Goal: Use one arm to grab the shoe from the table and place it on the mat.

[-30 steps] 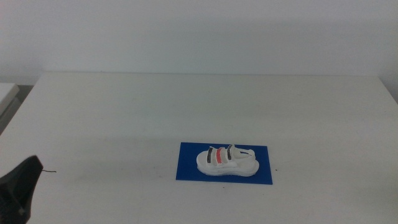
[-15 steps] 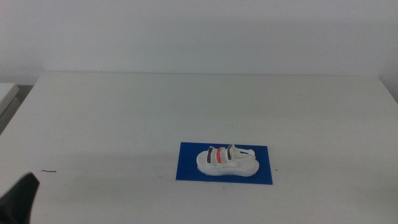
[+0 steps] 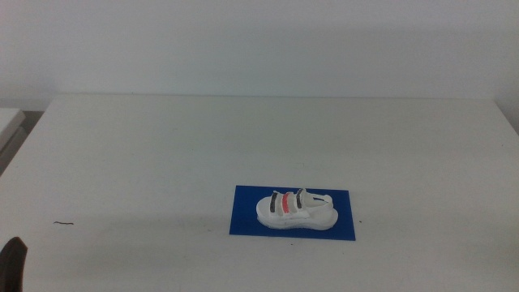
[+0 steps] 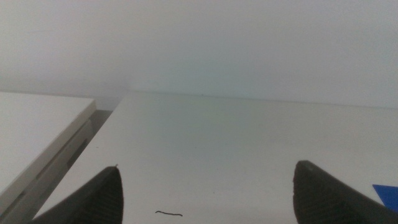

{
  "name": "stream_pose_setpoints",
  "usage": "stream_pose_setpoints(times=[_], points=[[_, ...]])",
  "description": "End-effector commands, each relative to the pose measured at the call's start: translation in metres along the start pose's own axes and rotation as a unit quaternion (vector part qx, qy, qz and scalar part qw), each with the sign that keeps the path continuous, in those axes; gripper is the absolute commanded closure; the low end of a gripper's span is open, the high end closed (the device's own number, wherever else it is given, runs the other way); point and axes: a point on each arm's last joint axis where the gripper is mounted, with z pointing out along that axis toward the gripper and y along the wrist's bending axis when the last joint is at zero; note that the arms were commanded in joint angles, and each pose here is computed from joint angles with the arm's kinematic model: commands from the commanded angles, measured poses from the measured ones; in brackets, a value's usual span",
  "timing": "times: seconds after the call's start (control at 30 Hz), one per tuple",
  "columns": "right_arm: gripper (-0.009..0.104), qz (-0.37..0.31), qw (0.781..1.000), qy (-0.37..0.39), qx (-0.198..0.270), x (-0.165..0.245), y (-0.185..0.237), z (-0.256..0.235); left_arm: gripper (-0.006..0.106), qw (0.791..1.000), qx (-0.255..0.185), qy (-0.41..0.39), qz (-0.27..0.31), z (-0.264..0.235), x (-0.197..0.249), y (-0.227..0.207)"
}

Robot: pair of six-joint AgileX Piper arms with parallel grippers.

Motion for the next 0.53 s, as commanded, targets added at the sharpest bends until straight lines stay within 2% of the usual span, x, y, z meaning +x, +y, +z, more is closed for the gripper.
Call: stream_pose_setpoints(times=[0.0,0.5], points=[[0.016,-0.004,1.0,-0.006,-0.002,-0.0003,0.0001,-0.0002,0.007,1.0,0.0,-0.012,-0.003,-0.0004,-0.002,-0.0002],[0.016,-0.004,1.0,-0.006,-0.002,-0.0003,0.0001,-0.0002,0.007,1.0,-0.002,-0.027,0.011,-0.0005,-0.0047,0.0001]])
